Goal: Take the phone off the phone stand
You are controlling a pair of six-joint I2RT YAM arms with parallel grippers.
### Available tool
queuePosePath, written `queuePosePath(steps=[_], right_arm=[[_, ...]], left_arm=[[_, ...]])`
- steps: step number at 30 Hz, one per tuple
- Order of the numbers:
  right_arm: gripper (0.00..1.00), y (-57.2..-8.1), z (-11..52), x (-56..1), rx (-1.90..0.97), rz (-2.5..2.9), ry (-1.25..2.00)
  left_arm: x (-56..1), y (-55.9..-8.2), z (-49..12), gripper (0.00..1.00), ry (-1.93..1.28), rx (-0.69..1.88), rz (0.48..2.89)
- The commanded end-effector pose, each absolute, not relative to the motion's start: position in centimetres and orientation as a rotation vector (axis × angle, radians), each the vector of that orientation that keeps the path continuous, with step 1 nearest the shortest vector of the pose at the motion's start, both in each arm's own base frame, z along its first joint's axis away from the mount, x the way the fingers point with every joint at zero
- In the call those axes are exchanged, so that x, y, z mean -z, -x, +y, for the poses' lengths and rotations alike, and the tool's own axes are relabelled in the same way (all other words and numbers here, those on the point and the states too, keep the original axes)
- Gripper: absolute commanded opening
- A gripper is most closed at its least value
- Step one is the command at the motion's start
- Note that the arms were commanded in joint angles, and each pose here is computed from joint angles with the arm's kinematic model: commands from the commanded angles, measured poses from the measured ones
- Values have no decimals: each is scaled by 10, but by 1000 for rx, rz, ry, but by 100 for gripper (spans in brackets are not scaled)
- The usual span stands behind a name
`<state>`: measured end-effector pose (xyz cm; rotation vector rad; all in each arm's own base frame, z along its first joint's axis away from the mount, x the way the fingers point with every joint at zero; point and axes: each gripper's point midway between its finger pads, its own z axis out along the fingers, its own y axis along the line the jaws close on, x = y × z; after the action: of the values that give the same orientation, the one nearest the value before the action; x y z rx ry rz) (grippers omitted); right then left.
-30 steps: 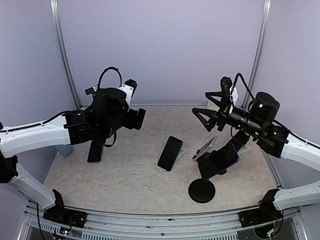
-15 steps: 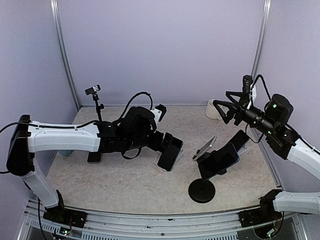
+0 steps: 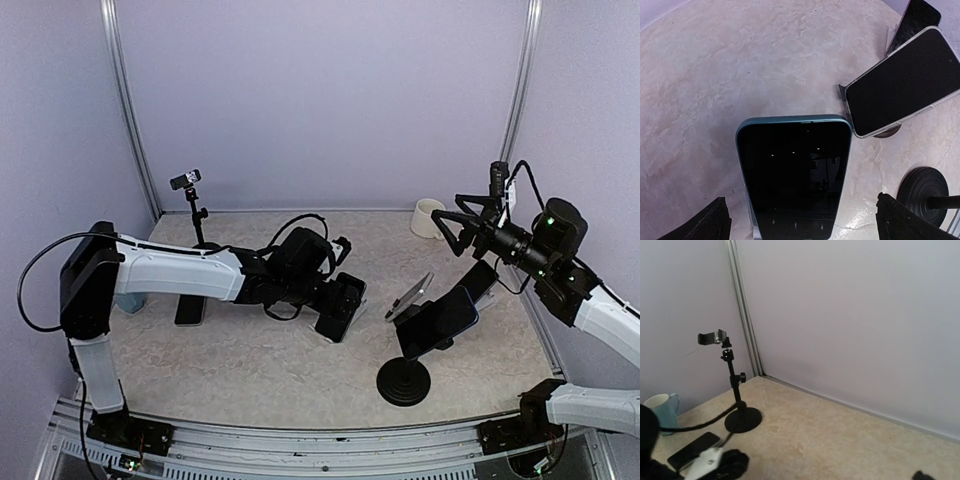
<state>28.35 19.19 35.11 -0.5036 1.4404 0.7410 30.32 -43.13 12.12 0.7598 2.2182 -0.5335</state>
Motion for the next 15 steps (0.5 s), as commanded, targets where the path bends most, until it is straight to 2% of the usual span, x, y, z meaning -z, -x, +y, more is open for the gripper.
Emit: queuePosePath(steps=[1,15], right_arm=[[98,-281,187,-354,-749,1418,492],[98,-282,186,-351,-748,1418,490]], left_arm=[[-109,-305,-442,99,-747,587,2255],[-72,-319,-444,97,-704,489,2322]])
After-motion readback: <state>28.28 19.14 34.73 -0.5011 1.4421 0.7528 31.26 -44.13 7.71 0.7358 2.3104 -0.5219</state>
